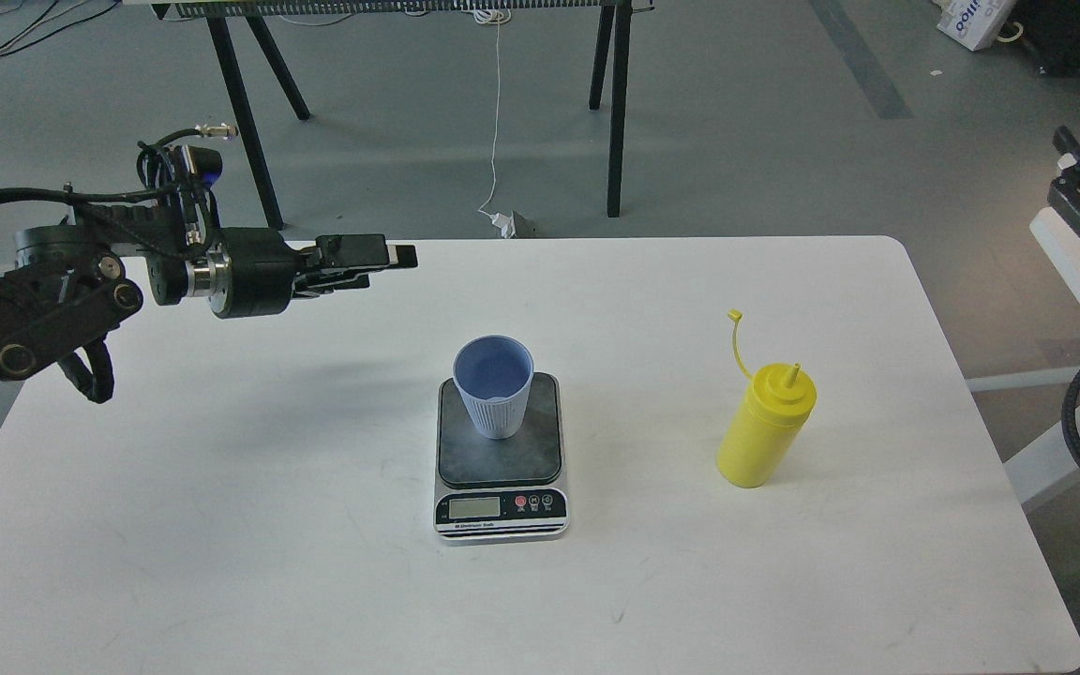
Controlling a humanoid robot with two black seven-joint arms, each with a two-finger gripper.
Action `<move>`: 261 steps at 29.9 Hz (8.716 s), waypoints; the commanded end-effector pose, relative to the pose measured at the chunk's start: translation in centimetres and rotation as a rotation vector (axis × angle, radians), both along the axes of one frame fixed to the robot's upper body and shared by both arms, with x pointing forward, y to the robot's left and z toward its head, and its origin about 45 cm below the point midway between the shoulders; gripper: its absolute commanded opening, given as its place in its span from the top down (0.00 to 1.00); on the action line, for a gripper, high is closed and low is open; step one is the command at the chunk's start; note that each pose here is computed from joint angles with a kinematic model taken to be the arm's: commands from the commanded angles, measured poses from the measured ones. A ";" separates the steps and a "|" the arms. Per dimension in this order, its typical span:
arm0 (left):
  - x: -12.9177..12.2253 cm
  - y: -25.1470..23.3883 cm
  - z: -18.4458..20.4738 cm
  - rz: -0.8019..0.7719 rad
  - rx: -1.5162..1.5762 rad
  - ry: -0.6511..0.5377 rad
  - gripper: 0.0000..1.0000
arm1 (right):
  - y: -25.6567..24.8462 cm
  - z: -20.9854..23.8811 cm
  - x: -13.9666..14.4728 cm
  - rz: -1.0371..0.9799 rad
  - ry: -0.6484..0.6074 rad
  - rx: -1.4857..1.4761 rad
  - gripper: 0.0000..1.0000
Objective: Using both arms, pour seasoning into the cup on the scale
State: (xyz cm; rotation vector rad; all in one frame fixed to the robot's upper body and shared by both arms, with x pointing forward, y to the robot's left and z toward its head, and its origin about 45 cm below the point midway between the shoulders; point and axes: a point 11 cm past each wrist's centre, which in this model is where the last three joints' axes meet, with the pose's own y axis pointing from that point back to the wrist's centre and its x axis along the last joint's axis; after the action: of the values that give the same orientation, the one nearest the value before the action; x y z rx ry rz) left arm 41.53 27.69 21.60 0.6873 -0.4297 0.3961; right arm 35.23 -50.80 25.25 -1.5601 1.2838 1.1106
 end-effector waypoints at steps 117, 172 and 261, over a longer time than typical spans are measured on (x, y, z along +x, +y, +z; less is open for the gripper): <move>-3.0 3.3 -5.7 0.131 -0.041 0.121 0.00 | 42.6 -0.8 12.5 0.598 -0.261 -1.724 0.98; -2.8 5.4 -6.6 0.218 -0.046 0.138 0.00 | 43.0 6.9 15.4 0.397 -0.314 -1.703 0.98; -3.1 7.2 -6.1 0.260 -0.049 0.137 0.00 | 23.4 -18.3 -4.3 0.535 0.359 -0.091 0.05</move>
State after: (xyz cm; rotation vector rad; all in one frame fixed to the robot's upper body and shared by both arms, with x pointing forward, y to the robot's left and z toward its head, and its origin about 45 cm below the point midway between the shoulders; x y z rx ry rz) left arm 38.43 35.01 15.46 0.7212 -0.1987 0.6004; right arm 31.12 -27.37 7.13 -1.9017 1.1780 1.7457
